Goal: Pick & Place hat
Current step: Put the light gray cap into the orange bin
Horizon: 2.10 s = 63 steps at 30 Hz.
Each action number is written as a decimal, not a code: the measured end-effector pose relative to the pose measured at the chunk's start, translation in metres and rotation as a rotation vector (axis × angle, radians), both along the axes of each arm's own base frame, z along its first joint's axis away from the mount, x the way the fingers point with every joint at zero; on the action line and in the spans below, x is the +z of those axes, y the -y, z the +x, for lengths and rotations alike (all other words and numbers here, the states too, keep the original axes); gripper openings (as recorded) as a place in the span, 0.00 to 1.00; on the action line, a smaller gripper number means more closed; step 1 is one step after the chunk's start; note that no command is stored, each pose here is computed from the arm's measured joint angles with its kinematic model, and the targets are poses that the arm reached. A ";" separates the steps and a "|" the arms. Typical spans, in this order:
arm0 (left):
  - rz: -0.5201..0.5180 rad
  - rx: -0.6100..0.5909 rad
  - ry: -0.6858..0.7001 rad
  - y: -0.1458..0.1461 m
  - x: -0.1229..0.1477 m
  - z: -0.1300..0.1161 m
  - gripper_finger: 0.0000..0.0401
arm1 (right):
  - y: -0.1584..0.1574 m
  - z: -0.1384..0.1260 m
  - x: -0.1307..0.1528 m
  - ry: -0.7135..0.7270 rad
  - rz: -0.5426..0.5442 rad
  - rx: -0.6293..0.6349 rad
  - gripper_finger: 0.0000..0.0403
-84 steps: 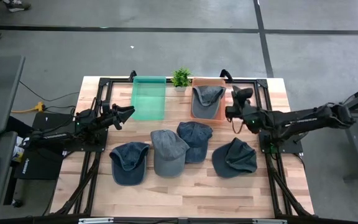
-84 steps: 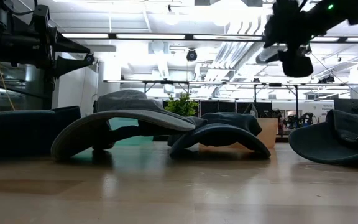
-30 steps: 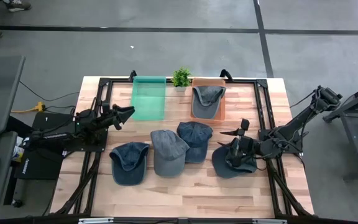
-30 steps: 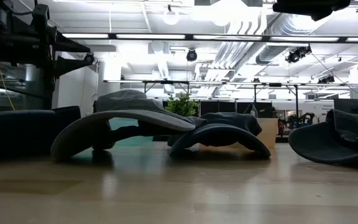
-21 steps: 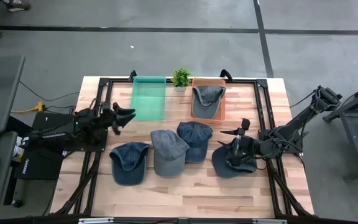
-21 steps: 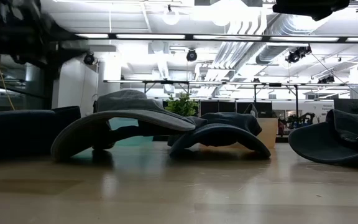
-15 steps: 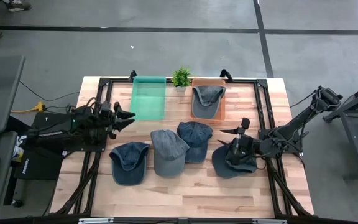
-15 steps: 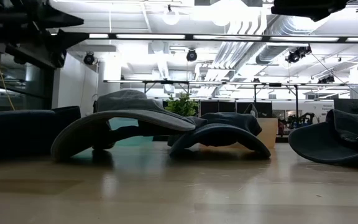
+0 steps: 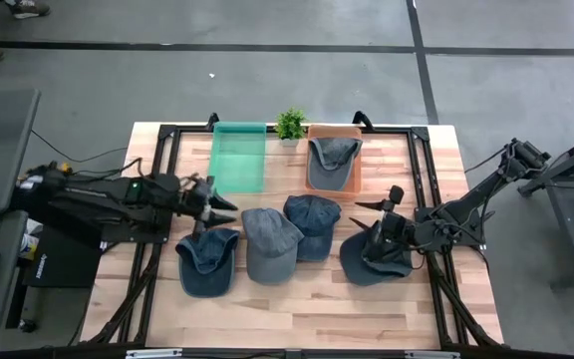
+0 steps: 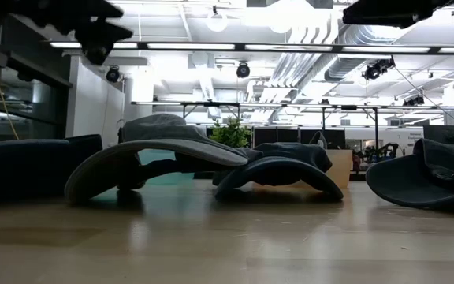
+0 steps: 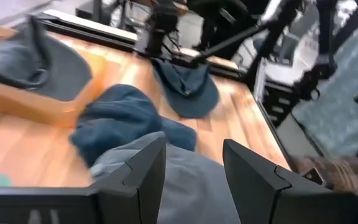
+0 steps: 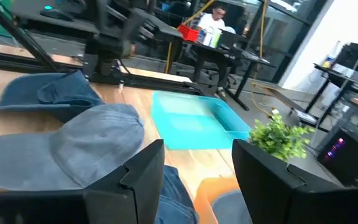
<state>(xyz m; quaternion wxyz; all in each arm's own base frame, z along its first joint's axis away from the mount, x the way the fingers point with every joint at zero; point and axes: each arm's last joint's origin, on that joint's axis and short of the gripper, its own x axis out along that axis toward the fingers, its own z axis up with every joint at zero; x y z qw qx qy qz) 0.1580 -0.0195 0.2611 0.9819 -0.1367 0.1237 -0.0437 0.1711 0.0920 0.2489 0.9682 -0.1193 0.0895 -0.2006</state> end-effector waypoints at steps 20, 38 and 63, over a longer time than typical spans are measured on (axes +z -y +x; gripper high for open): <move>0.448 0.161 -0.268 0.141 0.003 0.067 0.40 | 0.000 -0.001 -0.008 -0.046 0.050 0.032 0.46; 0.658 0.080 -0.496 0.204 -0.025 0.123 0.40 | -0.001 -0.001 -0.009 -0.066 0.034 0.073 0.46; 0.835 0.118 -0.596 0.244 -0.088 0.138 0.40 | -0.001 -0.002 -0.010 -0.071 0.052 0.078 0.46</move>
